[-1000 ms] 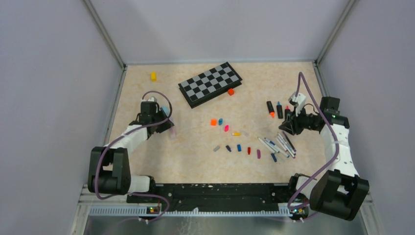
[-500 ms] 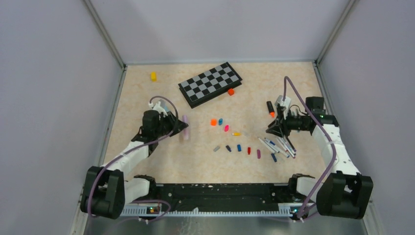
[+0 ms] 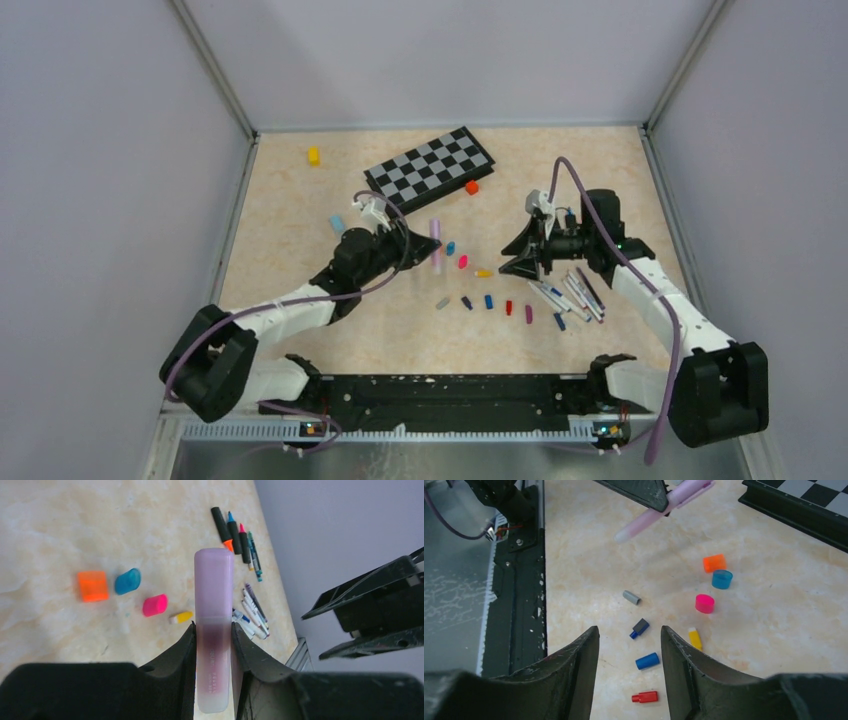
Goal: Open the pen caps
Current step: Open the pen cap from the pen.
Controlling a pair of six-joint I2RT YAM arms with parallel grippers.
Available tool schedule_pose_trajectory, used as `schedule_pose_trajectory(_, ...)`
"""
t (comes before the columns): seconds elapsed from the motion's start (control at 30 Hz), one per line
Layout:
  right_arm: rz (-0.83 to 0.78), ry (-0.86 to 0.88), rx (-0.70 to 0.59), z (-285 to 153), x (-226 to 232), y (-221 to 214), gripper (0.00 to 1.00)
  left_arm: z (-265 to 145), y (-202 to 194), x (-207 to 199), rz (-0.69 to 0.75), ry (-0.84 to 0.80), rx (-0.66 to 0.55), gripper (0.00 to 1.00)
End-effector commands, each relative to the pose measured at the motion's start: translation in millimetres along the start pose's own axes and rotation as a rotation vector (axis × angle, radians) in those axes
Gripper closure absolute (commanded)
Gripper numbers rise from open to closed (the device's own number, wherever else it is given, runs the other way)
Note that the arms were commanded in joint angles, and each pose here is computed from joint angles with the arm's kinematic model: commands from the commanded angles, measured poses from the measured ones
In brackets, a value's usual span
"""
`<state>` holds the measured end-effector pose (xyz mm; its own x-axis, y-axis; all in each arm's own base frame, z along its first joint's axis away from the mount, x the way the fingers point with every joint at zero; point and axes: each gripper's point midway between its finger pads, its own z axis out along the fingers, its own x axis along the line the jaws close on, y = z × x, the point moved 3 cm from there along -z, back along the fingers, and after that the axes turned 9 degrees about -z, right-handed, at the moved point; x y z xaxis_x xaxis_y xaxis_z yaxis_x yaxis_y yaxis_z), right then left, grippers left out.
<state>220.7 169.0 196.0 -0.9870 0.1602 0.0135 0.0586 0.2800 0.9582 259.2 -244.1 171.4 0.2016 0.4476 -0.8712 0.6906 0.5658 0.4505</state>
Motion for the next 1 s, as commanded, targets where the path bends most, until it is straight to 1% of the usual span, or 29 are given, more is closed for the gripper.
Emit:
schedule_pose_trajectory(0.0, 0.093, 0.017, -0.11, 17, -3, 23, 0.5, 27, 16, -54, -0.02, -0.116, -0.113, 1.0)
schedule_pose_trajectory(0.07, 0.13, 0.009, -0.136, 22, -5, 27, 0.45, 37, 12, -63, -0.024, -0.113, -0.119, 1.0)
schedule_pose_trajectory(0.23, 0.243, -0.022, -0.165, 30, -9, 28, 0.39, 59, 0, -79, -0.037, -0.086, -0.147, 1.0)
schedule_pose_trajectory(0.3, 0.289, -0.039, -0.169, 33, -13, 26, 0.38, 66, -6, -82, -0.044, -0.071, -0.156, 1.0)
schedule_pose_trajectory(0.43, 0.329, -0.058, -0.167, 40, -14, 24, 0.37, 74, -15, -86, -0.045, -0.041, -0.163, 1.0)
schedule_pose_trajectory(0.63, 0.356, -0.104, -0.133, 49, -19, 16, 0.37, 80, -21, -89, -0.036, 0.013, -0.195, 1.0)
schedule_pose_trajectory(0.8, 0.379, -0.171, -0.101, 53, -29, 8, 0.37, 80, -23, -93, -0.039, 0.018, -0.205, 1.0)
schedule_pose_trajectory(0.9, 0.395, -0.196, -0.1, 54, -34, 9, 0.4, 81, -26, -95, -0.043, 0.014, -0.198, 1.0)
schedule_pose_trajectory(0.97, 0.406, -0.204, -0.101, 54, -37, 10, 0.45, 82, -29, -97, -0.043, 0.011, -0.193, 1.0)
